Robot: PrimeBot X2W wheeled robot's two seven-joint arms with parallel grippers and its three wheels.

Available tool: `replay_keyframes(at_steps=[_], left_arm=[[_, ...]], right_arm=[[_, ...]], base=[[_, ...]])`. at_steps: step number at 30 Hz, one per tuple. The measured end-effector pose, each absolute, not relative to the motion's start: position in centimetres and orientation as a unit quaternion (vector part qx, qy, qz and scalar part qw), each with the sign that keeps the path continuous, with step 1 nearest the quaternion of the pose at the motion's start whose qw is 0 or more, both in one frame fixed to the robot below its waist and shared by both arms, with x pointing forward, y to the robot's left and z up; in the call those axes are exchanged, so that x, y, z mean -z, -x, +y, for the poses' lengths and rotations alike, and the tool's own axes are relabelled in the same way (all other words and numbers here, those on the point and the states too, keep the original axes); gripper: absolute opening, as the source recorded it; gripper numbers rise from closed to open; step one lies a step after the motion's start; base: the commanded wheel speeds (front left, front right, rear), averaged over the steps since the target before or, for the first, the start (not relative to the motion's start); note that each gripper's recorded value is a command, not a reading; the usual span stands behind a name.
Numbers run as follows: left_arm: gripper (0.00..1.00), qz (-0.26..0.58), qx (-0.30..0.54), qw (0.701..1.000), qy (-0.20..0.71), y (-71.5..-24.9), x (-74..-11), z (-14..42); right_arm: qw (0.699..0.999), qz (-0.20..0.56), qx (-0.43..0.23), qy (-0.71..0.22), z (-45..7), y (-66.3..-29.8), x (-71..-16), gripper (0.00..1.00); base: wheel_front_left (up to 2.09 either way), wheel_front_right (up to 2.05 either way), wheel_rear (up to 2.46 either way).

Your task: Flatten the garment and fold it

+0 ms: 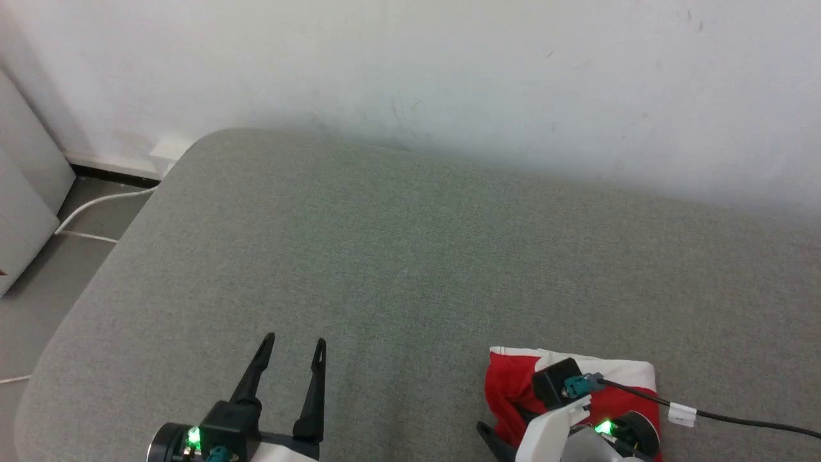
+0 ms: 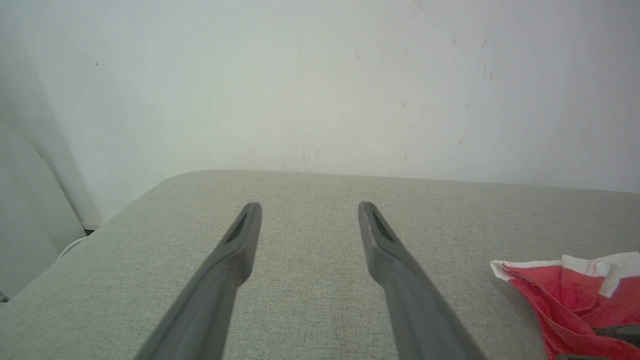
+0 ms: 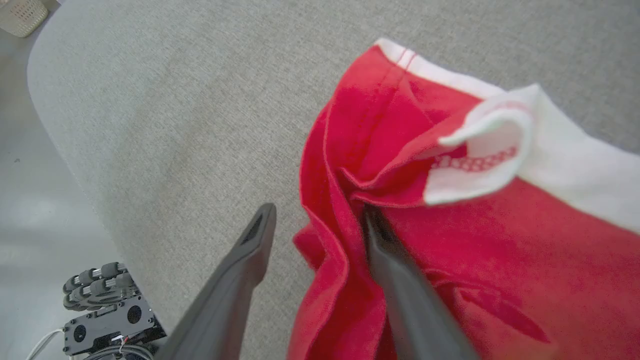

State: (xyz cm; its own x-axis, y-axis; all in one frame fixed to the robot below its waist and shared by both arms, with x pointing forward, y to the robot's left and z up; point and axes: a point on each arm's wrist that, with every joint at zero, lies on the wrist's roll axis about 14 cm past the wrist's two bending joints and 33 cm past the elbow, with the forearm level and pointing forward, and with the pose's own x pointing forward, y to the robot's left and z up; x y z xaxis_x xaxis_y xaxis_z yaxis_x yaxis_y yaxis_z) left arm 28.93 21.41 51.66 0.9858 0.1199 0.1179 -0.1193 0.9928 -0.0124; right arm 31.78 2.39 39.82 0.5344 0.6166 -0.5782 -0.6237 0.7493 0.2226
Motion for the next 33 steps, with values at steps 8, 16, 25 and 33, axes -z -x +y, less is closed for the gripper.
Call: replay_keyframes(at_steps=[8, 16, 25, 33], left_arm=[[1.00, -0.072, -0.043, 0.996, 0.005, -29.4, -52.3, 20.6], [1.00, -0.094, -0.011, 0.995, 0.012, -30.6, -53.7, 18.9], [1.00, -0.106, 0.025, 0.994, 0.019, -32.1, -54.6, 16.8], [1.00, -0.104, 0.036, 0.994, 0.024, -33.0, -54.6, 16.1]], right_arm=[[0.903, 0.235, -0.359, 0.025, 1.8, -34.3, -44.6, 1.00], [0.949, 0.020, -0.281, 0.142, -5.7, -40.5, -55.5, 1.00], [0.968, -0.112, -0.133, 0.184, -16.9, -40.7, -61.5, 1.00], [0.985, -0.128, -0.044, 0.111, -21.4, -36.1, -59.2, 1.00]], base=[[0.00, 0.00, 0.00], [0.00, 0.00, 0.00], [0.00, 0.00, 0.00], [0.00, 0.00, 0.00]])
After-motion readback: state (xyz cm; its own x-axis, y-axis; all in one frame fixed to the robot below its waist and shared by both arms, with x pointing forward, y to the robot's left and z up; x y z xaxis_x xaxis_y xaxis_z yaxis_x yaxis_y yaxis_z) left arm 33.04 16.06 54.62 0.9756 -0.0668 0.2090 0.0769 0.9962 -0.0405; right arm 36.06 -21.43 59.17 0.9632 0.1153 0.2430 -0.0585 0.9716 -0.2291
